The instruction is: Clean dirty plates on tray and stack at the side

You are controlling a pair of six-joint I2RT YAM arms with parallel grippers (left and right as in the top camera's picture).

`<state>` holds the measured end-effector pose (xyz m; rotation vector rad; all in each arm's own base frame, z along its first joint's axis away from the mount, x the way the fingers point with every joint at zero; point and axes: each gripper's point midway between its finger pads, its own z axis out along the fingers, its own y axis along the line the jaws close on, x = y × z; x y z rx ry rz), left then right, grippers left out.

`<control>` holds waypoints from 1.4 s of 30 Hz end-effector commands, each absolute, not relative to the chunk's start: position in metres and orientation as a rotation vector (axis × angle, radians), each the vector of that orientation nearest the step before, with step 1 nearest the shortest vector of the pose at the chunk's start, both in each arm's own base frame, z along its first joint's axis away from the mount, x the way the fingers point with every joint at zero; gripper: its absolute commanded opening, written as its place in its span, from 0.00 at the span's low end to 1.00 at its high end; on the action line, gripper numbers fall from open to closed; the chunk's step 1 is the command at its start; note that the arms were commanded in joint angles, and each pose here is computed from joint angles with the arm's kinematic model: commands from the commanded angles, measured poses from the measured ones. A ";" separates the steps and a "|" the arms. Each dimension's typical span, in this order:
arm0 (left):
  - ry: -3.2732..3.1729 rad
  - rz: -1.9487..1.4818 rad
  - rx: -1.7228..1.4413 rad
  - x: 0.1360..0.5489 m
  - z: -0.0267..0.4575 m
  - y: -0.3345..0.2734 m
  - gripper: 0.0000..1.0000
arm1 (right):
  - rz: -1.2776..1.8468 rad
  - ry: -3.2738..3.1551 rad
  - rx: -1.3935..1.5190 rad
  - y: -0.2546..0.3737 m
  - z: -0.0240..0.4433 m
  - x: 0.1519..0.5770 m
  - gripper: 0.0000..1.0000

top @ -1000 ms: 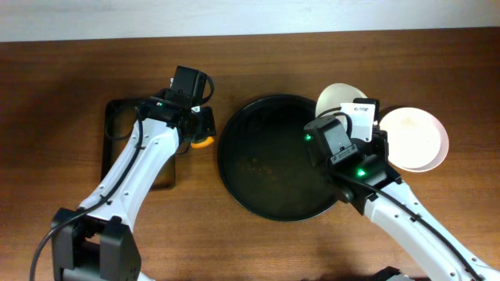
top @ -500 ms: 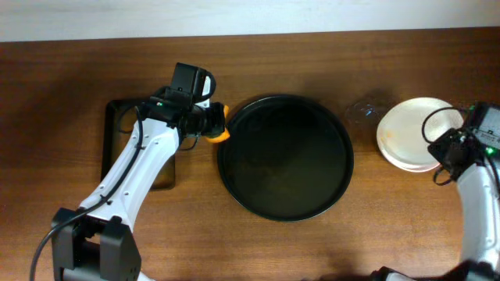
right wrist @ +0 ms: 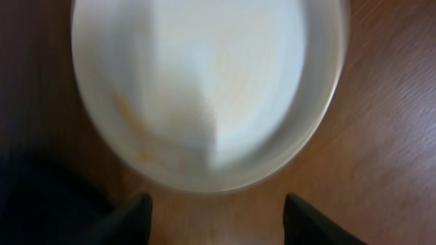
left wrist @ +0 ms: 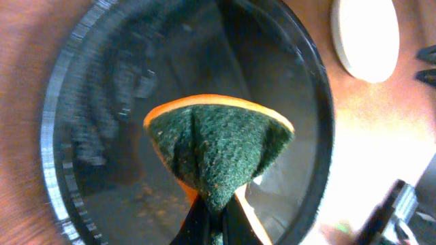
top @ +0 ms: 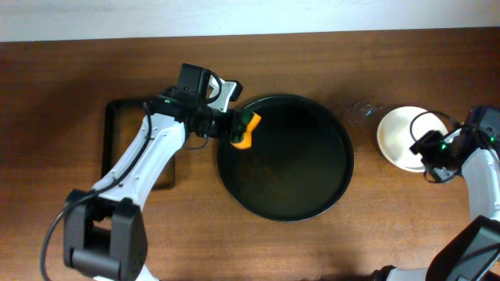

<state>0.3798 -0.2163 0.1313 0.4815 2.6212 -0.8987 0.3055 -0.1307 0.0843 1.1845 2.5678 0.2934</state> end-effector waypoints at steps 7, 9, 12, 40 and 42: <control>2.577 -1.215 0.924 0.334 0.067 -0.291 0.00 | 0.425 2.818 0.759 -0.054 0.091 0.299 0.62; 2.608 -1.225 0.943 0.329 0.049 -0.296 0.00 | 0.426 2.818 0.759 -0.053 0.091 0.298 0.62; 2.682 -1.141 0.944 0.331 0.018 -0.289 0.00 | 0.428 2.824 0.762 -0.053 0.091 0.297 0.62; 2.704 -0.601 0.953 0.375 -0.005 -0.266 0.00 | 0.432 2.841 0.771 -0.051 0.090 0.293 0.62; 2.681 -0.593 0.949 0.378 0.006 -0.266 0.00 | 0.433 2.843 0.772 -0.051 0.090 0.292 0.62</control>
